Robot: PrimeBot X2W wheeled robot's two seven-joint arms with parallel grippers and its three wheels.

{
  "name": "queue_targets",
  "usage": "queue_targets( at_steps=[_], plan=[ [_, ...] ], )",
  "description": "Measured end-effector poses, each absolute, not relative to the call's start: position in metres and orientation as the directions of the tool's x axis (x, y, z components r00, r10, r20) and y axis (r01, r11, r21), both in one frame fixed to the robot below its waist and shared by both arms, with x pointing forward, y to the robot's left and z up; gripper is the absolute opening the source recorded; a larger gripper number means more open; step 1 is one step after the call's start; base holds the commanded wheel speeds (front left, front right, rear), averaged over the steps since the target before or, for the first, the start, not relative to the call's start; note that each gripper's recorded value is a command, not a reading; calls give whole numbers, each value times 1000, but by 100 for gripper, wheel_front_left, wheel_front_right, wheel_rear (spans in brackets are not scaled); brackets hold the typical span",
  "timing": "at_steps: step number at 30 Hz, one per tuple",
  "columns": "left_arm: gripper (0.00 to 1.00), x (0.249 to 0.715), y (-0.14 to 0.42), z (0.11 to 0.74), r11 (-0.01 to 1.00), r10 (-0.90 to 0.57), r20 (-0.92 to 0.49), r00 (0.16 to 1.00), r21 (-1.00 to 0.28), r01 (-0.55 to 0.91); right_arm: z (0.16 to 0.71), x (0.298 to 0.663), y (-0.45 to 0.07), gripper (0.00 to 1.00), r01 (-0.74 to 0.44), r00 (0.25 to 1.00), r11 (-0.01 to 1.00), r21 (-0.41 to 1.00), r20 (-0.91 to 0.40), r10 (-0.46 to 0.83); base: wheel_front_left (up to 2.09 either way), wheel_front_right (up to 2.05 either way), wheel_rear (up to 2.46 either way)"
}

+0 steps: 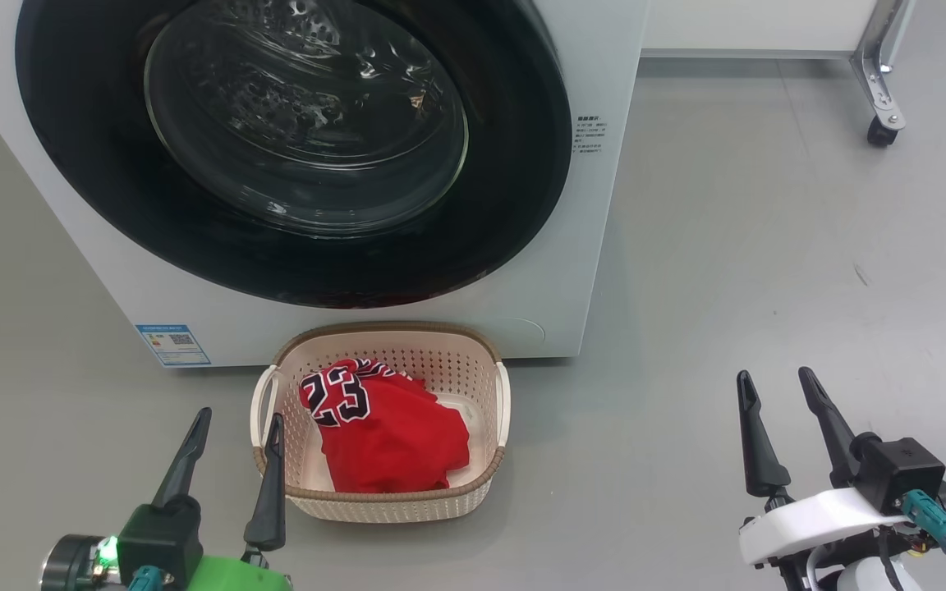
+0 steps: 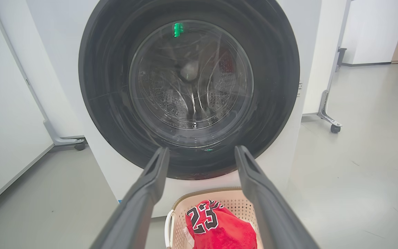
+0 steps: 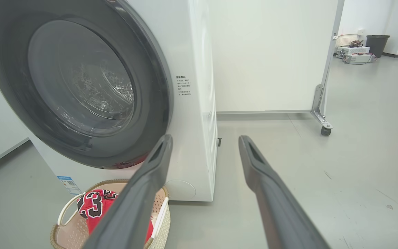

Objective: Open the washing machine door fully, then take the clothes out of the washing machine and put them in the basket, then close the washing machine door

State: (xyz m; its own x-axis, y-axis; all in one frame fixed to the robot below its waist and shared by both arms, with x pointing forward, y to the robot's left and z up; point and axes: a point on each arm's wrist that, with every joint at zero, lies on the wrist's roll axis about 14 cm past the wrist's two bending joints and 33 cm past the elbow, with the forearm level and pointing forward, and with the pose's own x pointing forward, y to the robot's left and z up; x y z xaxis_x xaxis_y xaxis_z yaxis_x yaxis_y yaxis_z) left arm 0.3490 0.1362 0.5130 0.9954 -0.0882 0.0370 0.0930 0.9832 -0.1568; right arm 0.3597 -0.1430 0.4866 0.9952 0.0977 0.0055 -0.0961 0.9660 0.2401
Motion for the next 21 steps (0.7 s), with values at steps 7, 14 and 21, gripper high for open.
queue_targets(
  at_steps=[7,14,21],
  plan=[
    [100,350,136,513,983,-88,34,995,-159,93,490,356,-144,100,-89,996,967,240,10,89,0,0,0],
    [100,349,136,514,983,-88,33,996,-161,92,494,354,-146,100,-87,996,967,238,16,86,0,0,0],
    [100,348,136,513,982,-88,25,996,-164,91,495,351,-146,100,-89,996,967,238,12,89,0,0,0]
  ],
)
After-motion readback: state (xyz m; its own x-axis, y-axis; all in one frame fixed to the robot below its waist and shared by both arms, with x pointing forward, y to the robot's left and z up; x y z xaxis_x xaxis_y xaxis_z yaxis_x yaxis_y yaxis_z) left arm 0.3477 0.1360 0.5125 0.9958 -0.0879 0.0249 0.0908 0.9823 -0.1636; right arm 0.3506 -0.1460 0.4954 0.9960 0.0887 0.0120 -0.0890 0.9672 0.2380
